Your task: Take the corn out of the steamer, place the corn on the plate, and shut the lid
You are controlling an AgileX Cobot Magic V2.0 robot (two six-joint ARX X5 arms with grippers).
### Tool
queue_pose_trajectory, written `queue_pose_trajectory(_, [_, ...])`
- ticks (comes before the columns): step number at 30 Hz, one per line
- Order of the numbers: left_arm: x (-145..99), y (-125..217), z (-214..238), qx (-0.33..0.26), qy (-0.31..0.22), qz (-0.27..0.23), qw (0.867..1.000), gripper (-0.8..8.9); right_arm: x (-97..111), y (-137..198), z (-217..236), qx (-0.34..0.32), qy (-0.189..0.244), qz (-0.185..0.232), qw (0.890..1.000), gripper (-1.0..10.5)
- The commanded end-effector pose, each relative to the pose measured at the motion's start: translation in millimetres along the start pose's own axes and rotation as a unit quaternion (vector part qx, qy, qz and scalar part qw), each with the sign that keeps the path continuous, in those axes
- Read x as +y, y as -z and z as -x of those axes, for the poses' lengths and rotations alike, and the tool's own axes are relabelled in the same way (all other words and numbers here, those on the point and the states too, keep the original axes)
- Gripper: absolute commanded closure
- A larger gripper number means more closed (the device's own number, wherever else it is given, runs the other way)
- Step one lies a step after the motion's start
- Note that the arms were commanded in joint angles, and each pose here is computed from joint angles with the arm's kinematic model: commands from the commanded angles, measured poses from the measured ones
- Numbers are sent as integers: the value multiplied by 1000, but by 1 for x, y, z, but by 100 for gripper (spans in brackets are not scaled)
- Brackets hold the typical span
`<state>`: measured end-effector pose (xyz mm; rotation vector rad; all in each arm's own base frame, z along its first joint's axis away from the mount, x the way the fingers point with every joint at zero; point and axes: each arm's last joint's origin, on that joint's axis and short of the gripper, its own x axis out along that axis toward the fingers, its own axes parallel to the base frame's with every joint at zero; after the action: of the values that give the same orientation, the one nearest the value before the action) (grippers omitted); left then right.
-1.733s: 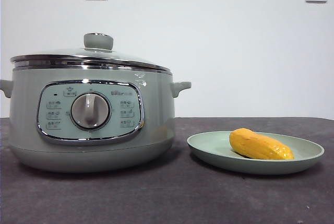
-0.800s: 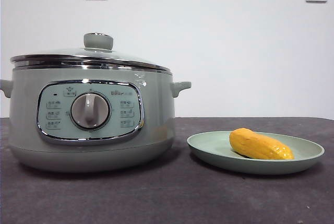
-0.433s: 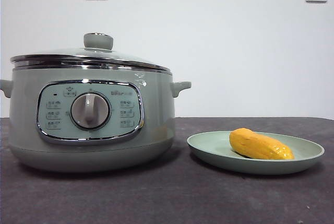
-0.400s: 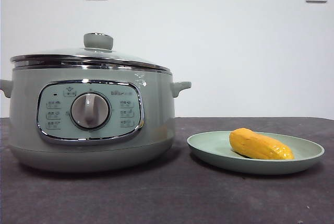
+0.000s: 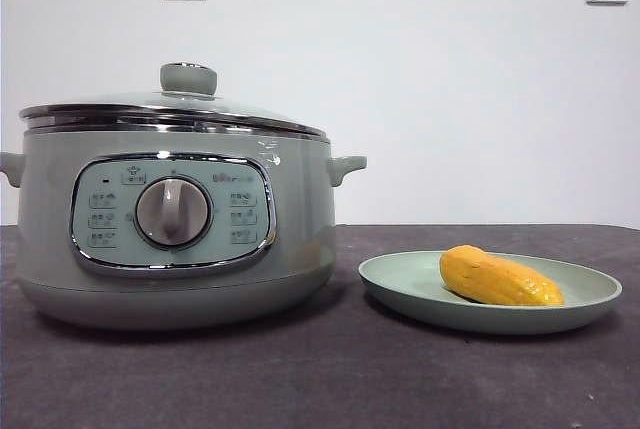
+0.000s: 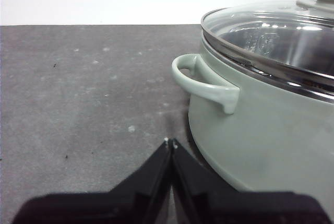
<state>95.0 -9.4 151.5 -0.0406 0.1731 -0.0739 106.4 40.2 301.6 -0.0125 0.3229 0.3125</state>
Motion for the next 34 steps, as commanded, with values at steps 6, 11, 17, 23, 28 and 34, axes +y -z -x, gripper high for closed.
queue_pose_trajectory(6, [0,4,-1,4,0,2,1000,816,-16,34,-1,-99,35,53,993,944])
queue_pose_trajectory(11, [0,4,-1,4,0,2,1000,816,-26,76,-3,-135,42,51,989,944])
queue_pose_trajectory(17, [0,4,-1,4,0,2,1000,816,-31,113,-16,-115,64,26,991,944])
queue_pose_trajectory(23, [0,4,-1,4,0,2,1000,816,-33,134,-24,-96,62,16,993,944])
queue_pose_trajectory(28, [0,4,-1,4,0,2,1000,816,-33,145,-28,-90,61,0,994,944])
queue_pose_trajectory(34, [0,4,-1,4,0,2,1000,816,-33,150,-28,-79,56,-48,994,944])
